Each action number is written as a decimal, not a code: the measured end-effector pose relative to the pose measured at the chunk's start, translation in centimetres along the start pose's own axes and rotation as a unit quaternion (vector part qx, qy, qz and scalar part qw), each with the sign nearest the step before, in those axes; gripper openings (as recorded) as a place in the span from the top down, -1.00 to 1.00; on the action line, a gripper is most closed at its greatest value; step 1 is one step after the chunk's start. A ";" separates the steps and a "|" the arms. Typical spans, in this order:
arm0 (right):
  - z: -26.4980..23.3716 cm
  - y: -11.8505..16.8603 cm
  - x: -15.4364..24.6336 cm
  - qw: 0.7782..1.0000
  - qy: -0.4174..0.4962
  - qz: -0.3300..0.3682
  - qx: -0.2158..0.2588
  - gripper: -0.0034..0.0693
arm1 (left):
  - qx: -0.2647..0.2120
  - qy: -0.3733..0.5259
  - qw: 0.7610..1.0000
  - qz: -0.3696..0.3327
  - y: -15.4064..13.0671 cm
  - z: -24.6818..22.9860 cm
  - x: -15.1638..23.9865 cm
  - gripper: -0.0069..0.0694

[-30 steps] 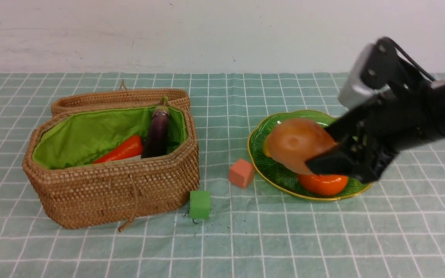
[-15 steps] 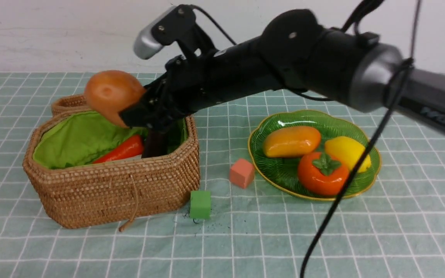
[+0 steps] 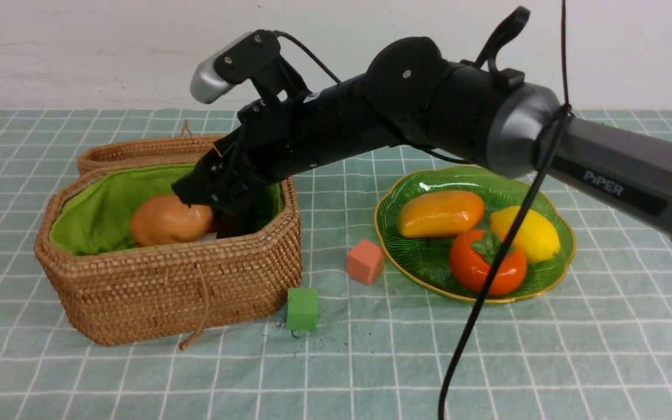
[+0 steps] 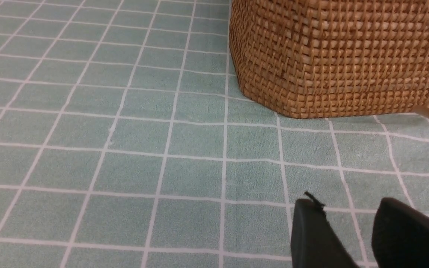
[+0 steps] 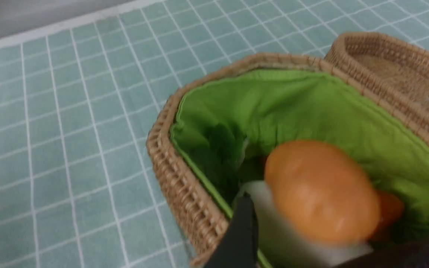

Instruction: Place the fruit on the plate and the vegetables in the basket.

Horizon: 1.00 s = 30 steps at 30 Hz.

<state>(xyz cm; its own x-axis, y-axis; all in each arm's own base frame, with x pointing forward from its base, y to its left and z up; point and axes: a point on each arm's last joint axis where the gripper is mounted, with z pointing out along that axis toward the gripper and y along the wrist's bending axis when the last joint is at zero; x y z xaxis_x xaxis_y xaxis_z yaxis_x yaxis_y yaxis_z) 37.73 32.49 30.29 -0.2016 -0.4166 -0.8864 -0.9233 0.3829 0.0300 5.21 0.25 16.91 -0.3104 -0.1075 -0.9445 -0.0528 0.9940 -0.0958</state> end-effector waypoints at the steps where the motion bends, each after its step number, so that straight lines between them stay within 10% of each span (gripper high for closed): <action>1: -0.5 0.1 -0.1 1.000 0.008 -0.004 -0.005 -0.91 | 0.000 0.000 1.000 0.000 0.0 0.0 0.0 0.19; 6: -5.5 0.3 -1.5 0.997 0.071 0.000 -0.005 -0.57 | 0.000 0.000 1.000 0.000 0.0 0.0 0.0 0.19; 16: -21.8 3.0 -4.1 0.955 0.216 0.041 0.197 0.93 | 0.000 0.000 1.000 0.000 0.0 0.0 0.0 0.19; 30: -32.0 13.5 7.1 0.961 0.009 0.069 0.268 0.95 | 0.000 0.000 1.000 0.000 0.0 0.0 0.0 0.19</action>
<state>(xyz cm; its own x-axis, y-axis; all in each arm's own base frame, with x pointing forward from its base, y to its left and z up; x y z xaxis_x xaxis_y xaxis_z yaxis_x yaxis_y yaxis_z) 13.41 8.33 39.18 -0.3207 -0.3436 -0.8827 -0.5878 0.8029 -0.0990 5.21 0.25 16.91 -0.3104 -0.1075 -0.9445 -0.0528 0.9940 -0.0958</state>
